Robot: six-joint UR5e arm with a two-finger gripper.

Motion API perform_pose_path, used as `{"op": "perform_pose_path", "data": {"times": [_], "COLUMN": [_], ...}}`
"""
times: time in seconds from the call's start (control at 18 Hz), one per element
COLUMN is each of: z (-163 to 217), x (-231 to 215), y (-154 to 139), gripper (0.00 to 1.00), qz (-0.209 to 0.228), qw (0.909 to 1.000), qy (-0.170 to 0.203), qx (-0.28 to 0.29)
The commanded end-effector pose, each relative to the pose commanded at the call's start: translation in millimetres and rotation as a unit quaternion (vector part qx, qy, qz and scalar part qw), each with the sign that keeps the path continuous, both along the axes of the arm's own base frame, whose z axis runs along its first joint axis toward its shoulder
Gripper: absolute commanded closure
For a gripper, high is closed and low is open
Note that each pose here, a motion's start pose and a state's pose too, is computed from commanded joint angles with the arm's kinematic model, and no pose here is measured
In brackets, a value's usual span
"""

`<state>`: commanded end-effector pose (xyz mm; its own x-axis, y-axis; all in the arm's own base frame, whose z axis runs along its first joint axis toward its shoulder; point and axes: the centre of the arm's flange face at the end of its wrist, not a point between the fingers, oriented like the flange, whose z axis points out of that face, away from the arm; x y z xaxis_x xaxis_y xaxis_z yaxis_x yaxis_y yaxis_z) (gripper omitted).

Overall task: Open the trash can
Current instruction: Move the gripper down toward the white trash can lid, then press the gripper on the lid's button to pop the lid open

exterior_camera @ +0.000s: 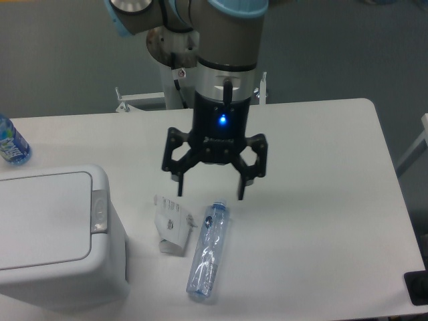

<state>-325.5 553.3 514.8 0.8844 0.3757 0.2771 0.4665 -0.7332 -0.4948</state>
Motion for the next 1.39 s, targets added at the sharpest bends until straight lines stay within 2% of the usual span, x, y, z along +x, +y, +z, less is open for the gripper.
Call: {"op": "perform_pose_path", "data": {"times": [0.28,0.5,1.39], "z": [-18.3,-23.9,-34.7], "x": [21.2,37.2,56.6], "y": [16.5,27.4,41.3], "gripper": [0.0,0.0,0.0], "qz": [0.007,0.005,-0.005], "qw": [0.9993,0.9988,0.9984], "qy": [-0.035,-0.047,-0.053], "qx": [-0.009,-0.014,-0.018]}}
